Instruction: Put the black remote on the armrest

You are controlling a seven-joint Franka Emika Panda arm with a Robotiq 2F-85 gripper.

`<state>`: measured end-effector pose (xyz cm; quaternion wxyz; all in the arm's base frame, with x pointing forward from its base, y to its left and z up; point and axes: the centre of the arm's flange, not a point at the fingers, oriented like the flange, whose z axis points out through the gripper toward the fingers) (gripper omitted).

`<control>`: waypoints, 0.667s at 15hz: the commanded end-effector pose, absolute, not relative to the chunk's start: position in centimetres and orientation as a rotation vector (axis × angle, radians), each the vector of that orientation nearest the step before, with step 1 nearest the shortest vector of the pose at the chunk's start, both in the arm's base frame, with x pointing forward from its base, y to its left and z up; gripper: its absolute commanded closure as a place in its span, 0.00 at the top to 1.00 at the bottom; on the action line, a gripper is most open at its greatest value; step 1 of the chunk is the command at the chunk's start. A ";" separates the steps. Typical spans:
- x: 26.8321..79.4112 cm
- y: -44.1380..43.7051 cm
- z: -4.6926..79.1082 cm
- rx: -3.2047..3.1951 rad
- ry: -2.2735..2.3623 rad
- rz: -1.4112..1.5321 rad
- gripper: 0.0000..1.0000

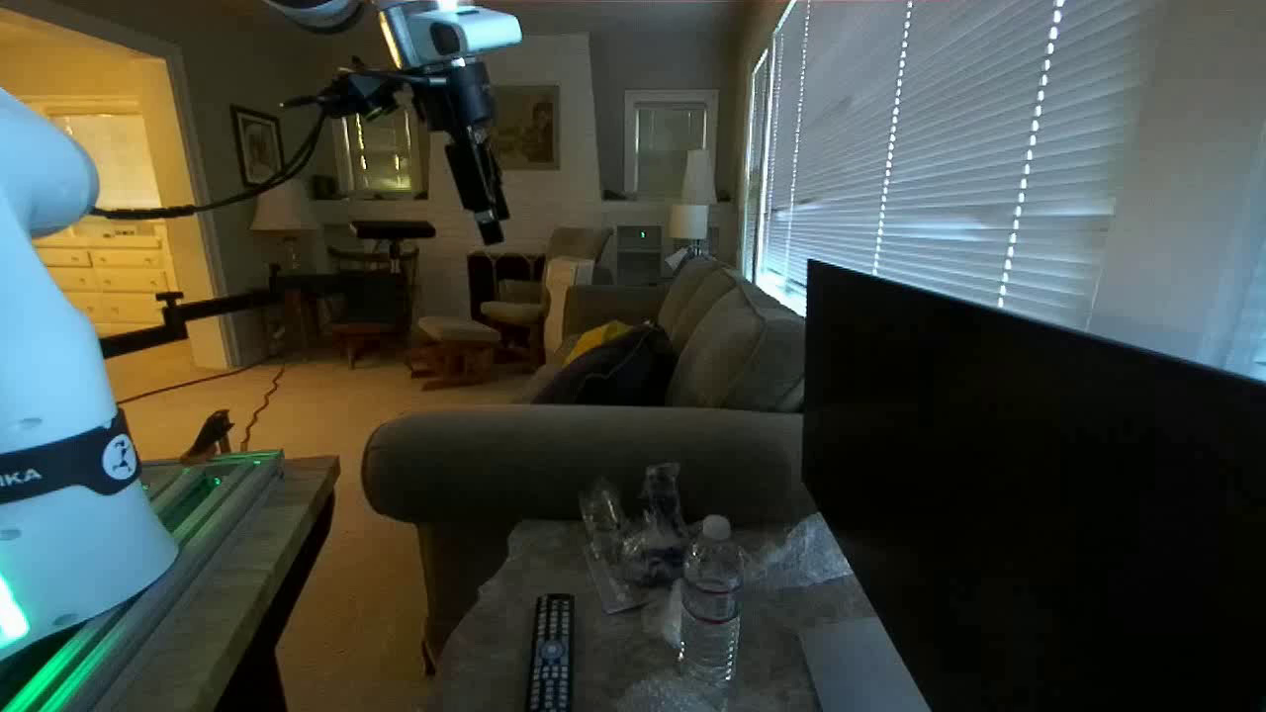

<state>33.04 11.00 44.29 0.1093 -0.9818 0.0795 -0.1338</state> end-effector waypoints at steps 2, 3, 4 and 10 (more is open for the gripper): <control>33.1 11.0 44.2 -2.887 0.234 -0.391 1.00; 33.1 11.0 44.2 -2.887 0.234 -0.390 1.00; 33.1 11.0 44.2 -2.888 0.234 -0.390 1.00; 36.7 9.3 41.9 -2.867 0.516 -0.291 1.00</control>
